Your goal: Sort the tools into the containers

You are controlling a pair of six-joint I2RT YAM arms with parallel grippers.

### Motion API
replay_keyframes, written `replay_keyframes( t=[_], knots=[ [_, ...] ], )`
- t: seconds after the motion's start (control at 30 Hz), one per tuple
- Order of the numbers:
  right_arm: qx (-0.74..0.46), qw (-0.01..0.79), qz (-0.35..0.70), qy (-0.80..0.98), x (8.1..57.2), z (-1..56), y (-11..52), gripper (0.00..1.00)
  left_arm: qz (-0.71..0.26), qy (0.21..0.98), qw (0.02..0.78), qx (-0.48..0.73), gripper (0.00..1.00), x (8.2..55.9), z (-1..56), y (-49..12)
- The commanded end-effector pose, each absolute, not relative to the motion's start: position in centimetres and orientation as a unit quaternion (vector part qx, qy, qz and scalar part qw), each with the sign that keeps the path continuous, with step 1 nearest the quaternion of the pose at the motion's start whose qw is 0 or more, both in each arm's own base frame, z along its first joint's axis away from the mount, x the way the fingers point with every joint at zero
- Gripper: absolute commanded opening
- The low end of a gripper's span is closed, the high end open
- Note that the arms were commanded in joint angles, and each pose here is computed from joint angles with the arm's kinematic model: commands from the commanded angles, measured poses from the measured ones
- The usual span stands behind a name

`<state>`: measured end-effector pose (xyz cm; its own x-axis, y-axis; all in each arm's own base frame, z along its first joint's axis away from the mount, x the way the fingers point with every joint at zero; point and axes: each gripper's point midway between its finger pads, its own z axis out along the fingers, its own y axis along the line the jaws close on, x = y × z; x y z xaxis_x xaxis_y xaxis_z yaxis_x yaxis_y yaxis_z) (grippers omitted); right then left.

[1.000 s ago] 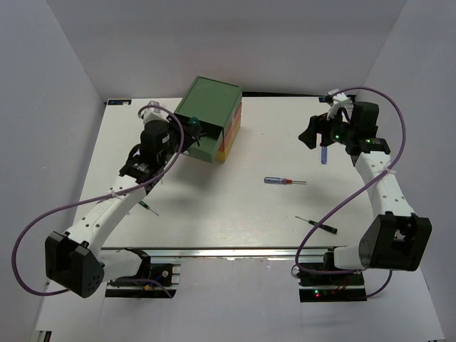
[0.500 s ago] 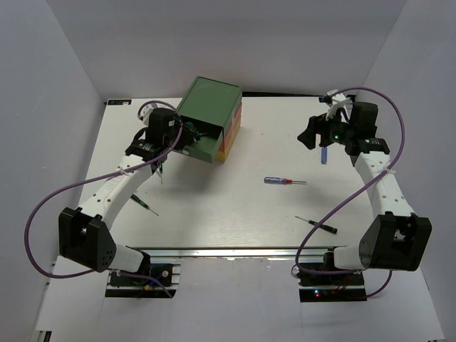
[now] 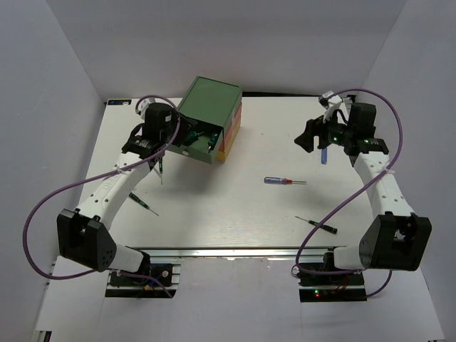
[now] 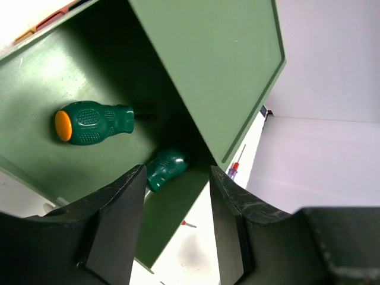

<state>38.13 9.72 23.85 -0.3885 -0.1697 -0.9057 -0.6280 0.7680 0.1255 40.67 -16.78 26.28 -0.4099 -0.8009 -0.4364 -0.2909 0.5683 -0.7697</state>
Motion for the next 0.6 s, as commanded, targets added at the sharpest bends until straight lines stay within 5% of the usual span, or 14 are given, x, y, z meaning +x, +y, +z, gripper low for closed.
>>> replay_keyframes(
  t=[0.0, 0.2, 0.4, 0.57],
  knots=[
    [-0.327, 0.501, 0.264, 0.757, 37.0, 25.5, 11.8, 0.8, -0.323, 0.769, 0.452, -0.316, 0.57, 40.3, 30.2, -16.5],
    [-0.48, 0.48, 0.299, 0.671, 34.1, 26.4, 18.1, 0.8, -0.314, 0.757, 0.529, -0.219, 0.51, 37.7, 34.1, -15.3],
    [-0.591, 0.477, 0.29, 0.582, 32.8, 27.8, 23.7, 0.77, -0.333, 0.724, 0.586, -0.147, 0.29, 32.5, 36.0, -14.1],
    [-0.612, 0.489, 0.29, 0.551, 34.6, 29.7, 27.8, 0.75, -0.378, 0.739, 0.525, -0.186, 0.26, 29.4, 30.0, -14.5]
  ],
)
